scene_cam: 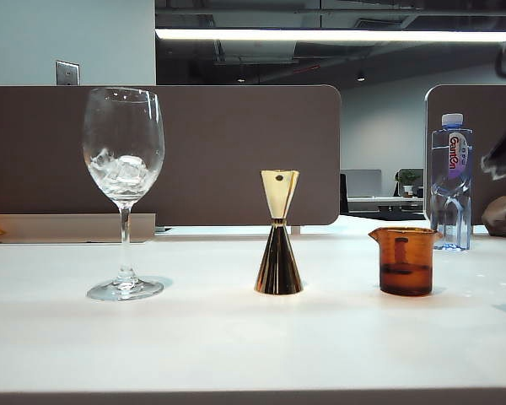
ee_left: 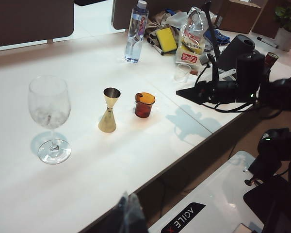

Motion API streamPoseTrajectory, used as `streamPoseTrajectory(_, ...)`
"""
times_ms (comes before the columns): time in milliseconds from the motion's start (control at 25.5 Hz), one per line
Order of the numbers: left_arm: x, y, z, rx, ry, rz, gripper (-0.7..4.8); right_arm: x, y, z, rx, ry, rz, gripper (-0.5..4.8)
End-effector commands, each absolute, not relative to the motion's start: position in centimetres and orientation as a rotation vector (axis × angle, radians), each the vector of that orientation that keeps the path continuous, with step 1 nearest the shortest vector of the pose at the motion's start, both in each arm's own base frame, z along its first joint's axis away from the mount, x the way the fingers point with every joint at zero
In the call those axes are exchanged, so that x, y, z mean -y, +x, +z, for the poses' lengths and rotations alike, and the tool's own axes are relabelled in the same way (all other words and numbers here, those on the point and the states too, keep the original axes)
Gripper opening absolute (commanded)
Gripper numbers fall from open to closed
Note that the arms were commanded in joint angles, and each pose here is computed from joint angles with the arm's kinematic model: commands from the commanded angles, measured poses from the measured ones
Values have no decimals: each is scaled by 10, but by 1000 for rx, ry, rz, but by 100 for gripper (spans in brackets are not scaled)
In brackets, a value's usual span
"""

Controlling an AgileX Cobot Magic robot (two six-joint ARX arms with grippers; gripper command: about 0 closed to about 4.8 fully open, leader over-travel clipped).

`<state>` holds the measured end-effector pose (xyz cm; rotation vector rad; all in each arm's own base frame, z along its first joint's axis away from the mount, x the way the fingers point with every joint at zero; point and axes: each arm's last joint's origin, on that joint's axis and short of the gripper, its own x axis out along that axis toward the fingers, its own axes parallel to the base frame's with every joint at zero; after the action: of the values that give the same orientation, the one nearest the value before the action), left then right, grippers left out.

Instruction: Pick up the small amber measuring cup and pour the water in it into the jigger, then pick up the jigger and pour the water in it into the wine glass.

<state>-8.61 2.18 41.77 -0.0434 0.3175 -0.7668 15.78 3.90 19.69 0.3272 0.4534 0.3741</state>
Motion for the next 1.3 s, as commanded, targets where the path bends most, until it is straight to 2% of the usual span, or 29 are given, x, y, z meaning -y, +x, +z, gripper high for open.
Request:
streamPoseTrajectory(39,-22,-87,418,-319,-43,-768,-2,-40,163,176,-379,349,381,56)
streamPoseTrajectory(236,-22,-87,418,-319,-43,-768,-2,-52,174,156,-452,320,387,68)
streamPoseTrajectory(314,-22,-87,418,-319,-43,-768,-2,-61,177,151,-453,293,397,100)
streamPoseTrajectory(589,-22,-87,418,-319,-43,-768,-2,-92,171,135,-446,-8,353,138)
streamPoseTrajectory(747,-22,-87,418,-319,-43,-768,-2,-97,176,128,-433,-24,328,215)
streamPoseTrajectory(825,-22,-87,418,-319,-43,-768,-2,-97,178,125,-432,-28,327,227)
streamPoseTrajectory(904,-22,-87,418,-319,-43,-768,-2,-98,179,123,-434,-30,327,281)
streamPoseTrajectory(1297,-22,-87,418,-319,-43,-768,-2,-101,194,136,-371,-83,326,284)
